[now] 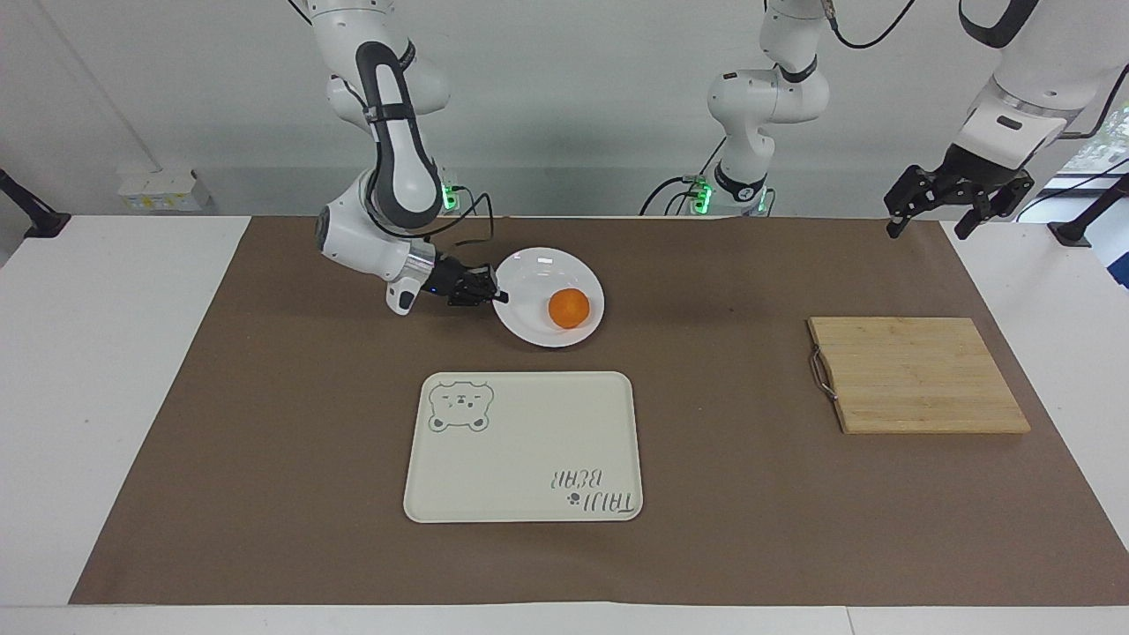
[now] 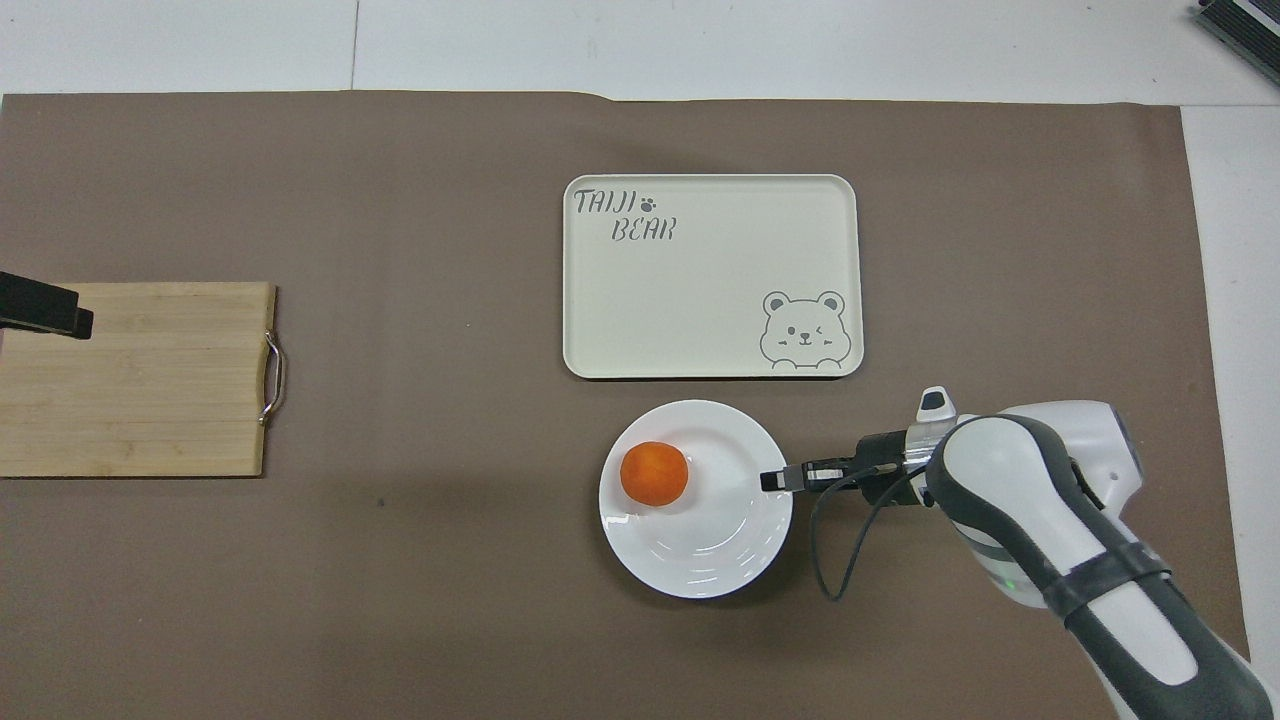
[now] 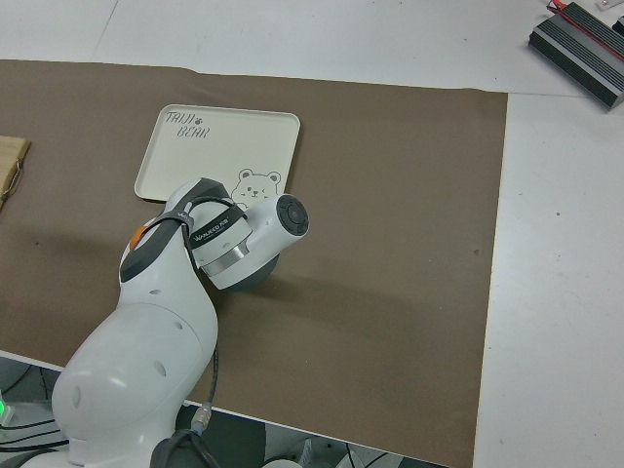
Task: Place orange and plate with both arms
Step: 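Slide the plate with the right gripper onto the bear tray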
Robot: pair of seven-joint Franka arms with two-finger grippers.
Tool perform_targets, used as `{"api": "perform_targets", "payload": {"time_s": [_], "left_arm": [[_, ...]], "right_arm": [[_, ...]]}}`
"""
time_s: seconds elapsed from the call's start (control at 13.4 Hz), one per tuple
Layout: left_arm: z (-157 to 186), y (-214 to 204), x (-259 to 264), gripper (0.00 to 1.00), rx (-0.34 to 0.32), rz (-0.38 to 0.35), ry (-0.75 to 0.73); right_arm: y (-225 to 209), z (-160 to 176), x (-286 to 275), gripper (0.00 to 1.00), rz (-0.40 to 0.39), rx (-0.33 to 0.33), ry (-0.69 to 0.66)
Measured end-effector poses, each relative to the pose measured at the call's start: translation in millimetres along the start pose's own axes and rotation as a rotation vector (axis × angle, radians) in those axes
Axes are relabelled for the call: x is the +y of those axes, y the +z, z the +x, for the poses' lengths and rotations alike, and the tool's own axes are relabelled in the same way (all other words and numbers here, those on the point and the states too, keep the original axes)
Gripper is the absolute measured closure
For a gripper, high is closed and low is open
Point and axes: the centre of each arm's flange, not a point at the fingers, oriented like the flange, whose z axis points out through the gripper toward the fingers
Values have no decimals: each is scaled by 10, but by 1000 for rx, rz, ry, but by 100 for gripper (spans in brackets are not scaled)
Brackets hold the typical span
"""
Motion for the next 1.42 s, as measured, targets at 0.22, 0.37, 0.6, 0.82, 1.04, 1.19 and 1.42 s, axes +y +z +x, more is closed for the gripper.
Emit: {"api": "perform_targets", "payload": {"time_s": [0.22, 0.37, 0.6, 0.82, 1.04, 1.19, 1.42], "left_arm": [[-1, 0, -12, 0, 0, 0, -2], [-1, 0, -17, 0, 0, 0, -3], [-2, 0, -17, 0, 0, 0, -3], [-2, 0, -17, 0, 0, 0, -3], [-2, 0, -17, 0, 0, 0, -3], [-2, 0, -17, 0, 0, 0, -3], [-2, 0, -17, 0, 0, 0, -3]], "right_arm": [[-287, 203, 16, 95, 45, 29, -12], [-399, 394, -32, 95, 53, 53, -29], [-485, 766, -141, 95, 53, 84, -45], [-628, 1213, -313, 95, 60, 130, 10], [-737, 1637, -464, 95, 71, 172, 63], [-712, 1904, -429, 95, 70, 193, 86], [-630, 2188, -234, 95, 45, 267, 127]]}}
